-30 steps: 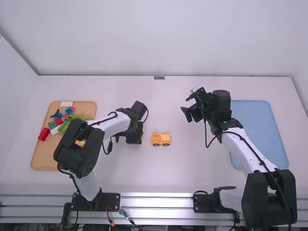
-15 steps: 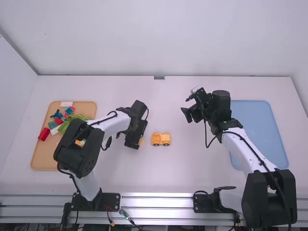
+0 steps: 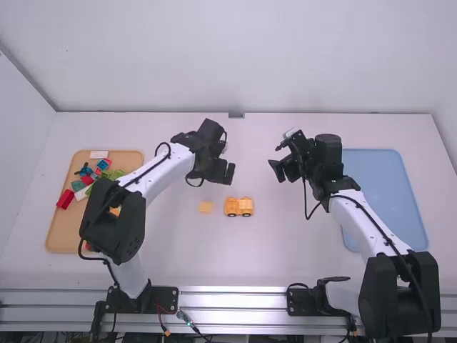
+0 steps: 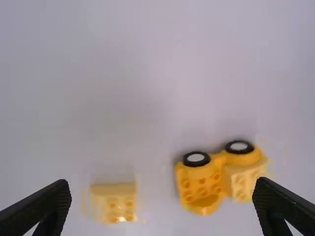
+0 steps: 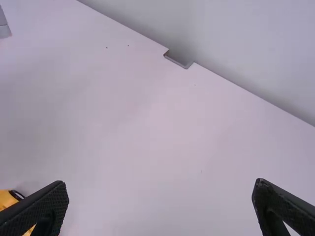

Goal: Assemble lego blocks to make yellow taxi

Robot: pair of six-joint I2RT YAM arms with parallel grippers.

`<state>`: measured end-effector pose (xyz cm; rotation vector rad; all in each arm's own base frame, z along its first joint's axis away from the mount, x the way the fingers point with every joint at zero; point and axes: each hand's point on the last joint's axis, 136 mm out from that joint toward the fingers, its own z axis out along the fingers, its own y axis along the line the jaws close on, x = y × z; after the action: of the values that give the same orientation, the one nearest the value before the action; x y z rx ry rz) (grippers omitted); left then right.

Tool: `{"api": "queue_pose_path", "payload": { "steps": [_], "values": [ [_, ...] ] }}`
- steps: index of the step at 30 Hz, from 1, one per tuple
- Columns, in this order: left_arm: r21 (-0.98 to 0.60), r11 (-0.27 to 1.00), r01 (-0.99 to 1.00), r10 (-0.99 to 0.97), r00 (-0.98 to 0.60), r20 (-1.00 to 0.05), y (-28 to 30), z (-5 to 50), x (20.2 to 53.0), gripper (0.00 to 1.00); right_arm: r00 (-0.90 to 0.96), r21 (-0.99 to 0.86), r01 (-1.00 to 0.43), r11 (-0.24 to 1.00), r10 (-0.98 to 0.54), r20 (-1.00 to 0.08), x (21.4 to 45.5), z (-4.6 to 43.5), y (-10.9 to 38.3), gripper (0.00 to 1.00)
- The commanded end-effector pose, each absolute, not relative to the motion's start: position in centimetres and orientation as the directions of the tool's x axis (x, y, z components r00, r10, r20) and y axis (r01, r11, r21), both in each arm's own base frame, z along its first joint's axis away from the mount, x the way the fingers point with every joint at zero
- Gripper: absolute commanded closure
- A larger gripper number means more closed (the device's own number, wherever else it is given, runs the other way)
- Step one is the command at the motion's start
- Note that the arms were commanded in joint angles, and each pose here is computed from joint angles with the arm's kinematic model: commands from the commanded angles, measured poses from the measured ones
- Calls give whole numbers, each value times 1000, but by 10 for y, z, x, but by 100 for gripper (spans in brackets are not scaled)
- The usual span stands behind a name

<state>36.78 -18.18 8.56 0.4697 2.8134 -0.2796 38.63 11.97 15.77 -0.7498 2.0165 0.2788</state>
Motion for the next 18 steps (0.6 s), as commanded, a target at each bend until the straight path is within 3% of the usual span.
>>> {"api": "queue_pose_path", "payload": {
  "steps": [1, 5, 8, 10, 11, 13, 18],
  "values": [
    [8, 762, 647, 611, -716, -338, -176, 90, 374, 1, -362, -103, -612, 784, -393, -845, 383, 163, 121, 1],
    [206, 706, 677, 705, -647, -291, -150, 90, 391, 1, -354, -107, -611, 785, -391, -849, 384, 165, 121, 1],
    [230, 515, 826, 853, -467, -233, -153, 87, 383, 1, -346, -112, -610, 785, -391, -853, 385, 167, 121, 1],
    [178, 265, 948, 945, -219, -242, -169, 85, 366, 1, -343, -114, -609, 785, -390, -854, 386, 167, 121, 1],
    [163, 213, 963, 953, -167, -252, -171, 85, 362, 1, -343, -114, -609, 785, -390, -855, 386, 167, 121, 1],
    [103, 45, 994, 944, -8, -329, -178, 91, 343, 1, -342, -114, -610, 785, -390, -855, 386, 167, 121, 1],
    [46, -163, 986, 821, 162, -547, -174, 104, 316, 1, -366, -94, -619, 779, -392, -844, 381, 162, 122, 1]
  ]
}}
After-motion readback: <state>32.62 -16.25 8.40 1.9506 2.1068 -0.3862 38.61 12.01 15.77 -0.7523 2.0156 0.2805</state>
